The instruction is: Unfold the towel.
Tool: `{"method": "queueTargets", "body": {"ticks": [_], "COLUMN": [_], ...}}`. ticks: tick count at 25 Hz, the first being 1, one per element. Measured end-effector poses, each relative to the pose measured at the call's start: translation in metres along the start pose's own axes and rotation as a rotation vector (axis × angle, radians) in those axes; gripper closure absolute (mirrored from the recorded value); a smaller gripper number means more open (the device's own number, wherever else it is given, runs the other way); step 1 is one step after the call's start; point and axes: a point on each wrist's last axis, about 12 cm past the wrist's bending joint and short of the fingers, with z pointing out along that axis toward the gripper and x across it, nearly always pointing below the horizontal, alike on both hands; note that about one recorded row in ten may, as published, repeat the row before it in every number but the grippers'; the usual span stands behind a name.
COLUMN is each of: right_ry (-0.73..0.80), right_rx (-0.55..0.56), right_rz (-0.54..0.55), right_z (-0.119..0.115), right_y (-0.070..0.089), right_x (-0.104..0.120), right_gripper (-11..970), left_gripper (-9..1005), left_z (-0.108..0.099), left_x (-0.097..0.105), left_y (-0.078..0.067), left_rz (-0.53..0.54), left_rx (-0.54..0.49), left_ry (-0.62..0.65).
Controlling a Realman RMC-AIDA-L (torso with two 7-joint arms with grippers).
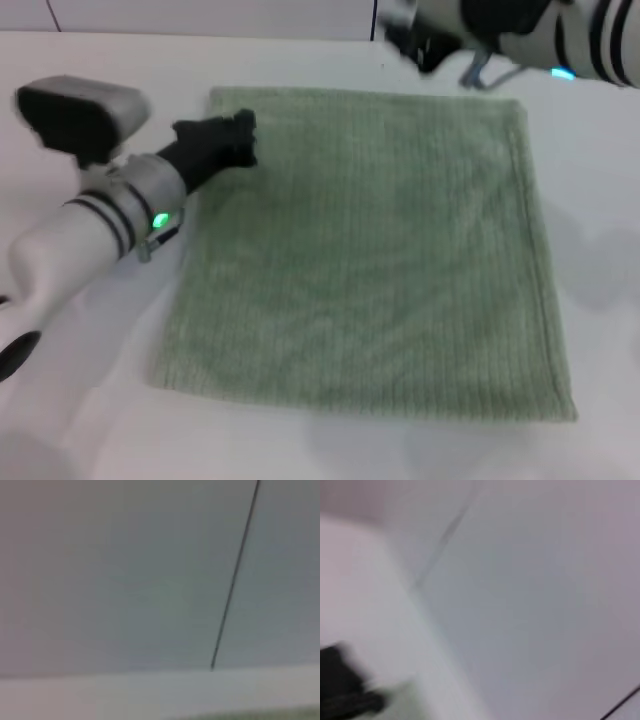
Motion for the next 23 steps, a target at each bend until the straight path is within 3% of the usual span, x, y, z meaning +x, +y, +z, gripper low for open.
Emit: {"method": "queueTargets", "body": {"ticks": [5, 14, 19, 23], "right_ry": [-0.212, -0.355, -0.469, -0.566], "right_rx": [0.201, 0.336, 0.462, 0.526], "right_rz": [0.118, 0.222, 0.286, 0.353], "right_z": [0.011, 0.014, 0.004, -0.002], "right_y": [0.006, 0.015, 0.021, 0.027], "right_x": [0.025, 0.045, 0.067, 0.089], "right_gripper": [592, 515, 489, 489], "left_gripper": [954, 912, 682, 682], "left_z": [-0.035, -0.062, -0.07, -0.072], "left_x": [-0.003, -0.003, -0.004, -0.005], "left_y": [0.011, 0.023, 0.031, 0.036], "left_rz": [-0.011, -0.043, -0.044, -0.043], "left_rx": [-0.01, -0.034, -0.075, -0.105], "left_ry": [-0.249, -0.382, -0.422, -0.434]}}
